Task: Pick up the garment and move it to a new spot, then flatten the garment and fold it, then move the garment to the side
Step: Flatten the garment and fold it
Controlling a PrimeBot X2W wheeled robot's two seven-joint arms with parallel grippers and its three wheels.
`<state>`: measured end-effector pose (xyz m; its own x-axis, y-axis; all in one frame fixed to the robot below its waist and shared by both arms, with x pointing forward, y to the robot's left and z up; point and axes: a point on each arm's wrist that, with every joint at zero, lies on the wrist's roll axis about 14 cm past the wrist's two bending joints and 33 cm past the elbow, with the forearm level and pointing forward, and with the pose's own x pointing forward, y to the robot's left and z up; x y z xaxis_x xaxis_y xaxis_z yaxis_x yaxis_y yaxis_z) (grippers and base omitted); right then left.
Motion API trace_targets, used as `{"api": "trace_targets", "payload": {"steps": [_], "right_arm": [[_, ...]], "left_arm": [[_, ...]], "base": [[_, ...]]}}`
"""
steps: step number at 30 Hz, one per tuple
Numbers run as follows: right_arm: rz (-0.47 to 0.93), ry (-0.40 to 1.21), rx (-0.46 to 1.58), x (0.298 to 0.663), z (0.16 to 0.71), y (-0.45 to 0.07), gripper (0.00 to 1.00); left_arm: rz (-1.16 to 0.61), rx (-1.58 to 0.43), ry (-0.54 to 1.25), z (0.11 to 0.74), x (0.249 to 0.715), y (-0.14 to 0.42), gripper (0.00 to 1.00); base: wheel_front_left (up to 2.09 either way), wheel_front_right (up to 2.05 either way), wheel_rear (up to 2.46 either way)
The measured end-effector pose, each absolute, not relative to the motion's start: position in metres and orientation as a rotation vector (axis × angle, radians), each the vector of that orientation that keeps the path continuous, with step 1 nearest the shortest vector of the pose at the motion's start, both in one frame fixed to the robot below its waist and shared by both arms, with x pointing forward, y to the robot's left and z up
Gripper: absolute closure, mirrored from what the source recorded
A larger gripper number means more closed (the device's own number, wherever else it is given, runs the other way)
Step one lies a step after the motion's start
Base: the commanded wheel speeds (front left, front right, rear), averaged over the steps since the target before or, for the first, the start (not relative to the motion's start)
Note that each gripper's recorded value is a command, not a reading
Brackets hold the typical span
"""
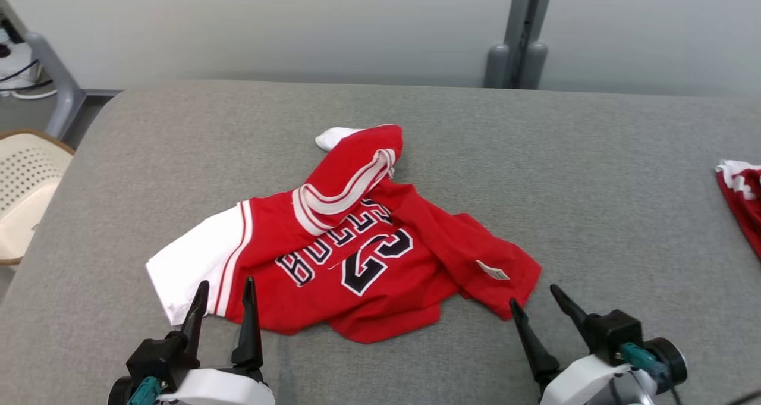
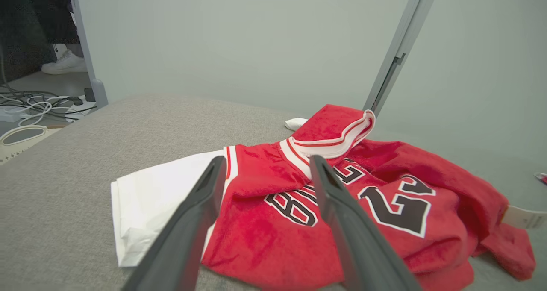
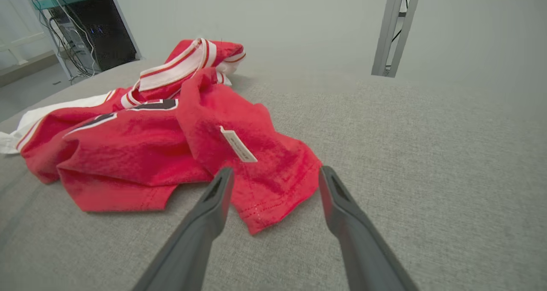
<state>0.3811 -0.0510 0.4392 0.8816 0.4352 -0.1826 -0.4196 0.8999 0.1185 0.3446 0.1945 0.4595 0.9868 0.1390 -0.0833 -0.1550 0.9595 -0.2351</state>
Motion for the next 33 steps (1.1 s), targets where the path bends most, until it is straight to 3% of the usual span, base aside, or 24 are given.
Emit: {"api": "trace_targets", "payload": {"steps": [12, 13, 15, 16, 23, 33], "right_arm": [[0.572, 0.397, -0.123, 0.392, 0.378, -0.023, 0.02], [0.573, 0.397, -0.126, 0.395, 0.377, -0.022, 0.44], [0.572, 0.389, -0.131, 0.401, 0.377, -0.022, 0.71], [0.568, 0.379, -0.128, 0.404, 0.378, -0.023, 1.00], [0.489, 0.235, -0.087, 0.444, 0.415, -0.039, 1.00], [0.399, 0.000, -0.200, 0.520, 0.506, -0.085, 1.00]], "left_arm": [[0.243, -0.265, 0.061, 0.462, 0.328, 0.211, 0.00], [0.251, -0.264, 0.061, 0.461, 0.328, 0.213, 0.00], [0.265, -0.263, 0.061, 0.461, 0.326, 0.217, 0.00], [0.270, -0.262, 0.060, 0.462, 0.326, 0.218, 0.00], [0.280, -0.259, 0.034, 0.469, 0.330, 0.222, 0.00], [0.258, -0.256, 0.021, 0.475, 0.338, 0.215, 0.00]], "base": [[0.00, 0.00, 0.00], [0.00, 0.00, 0.00], [0.00, 0.00, 0.00], [0.00, 0.00, 0.00], [0.00, 0.00, 0.00], [0.00, 0.00, 0.00]]}}
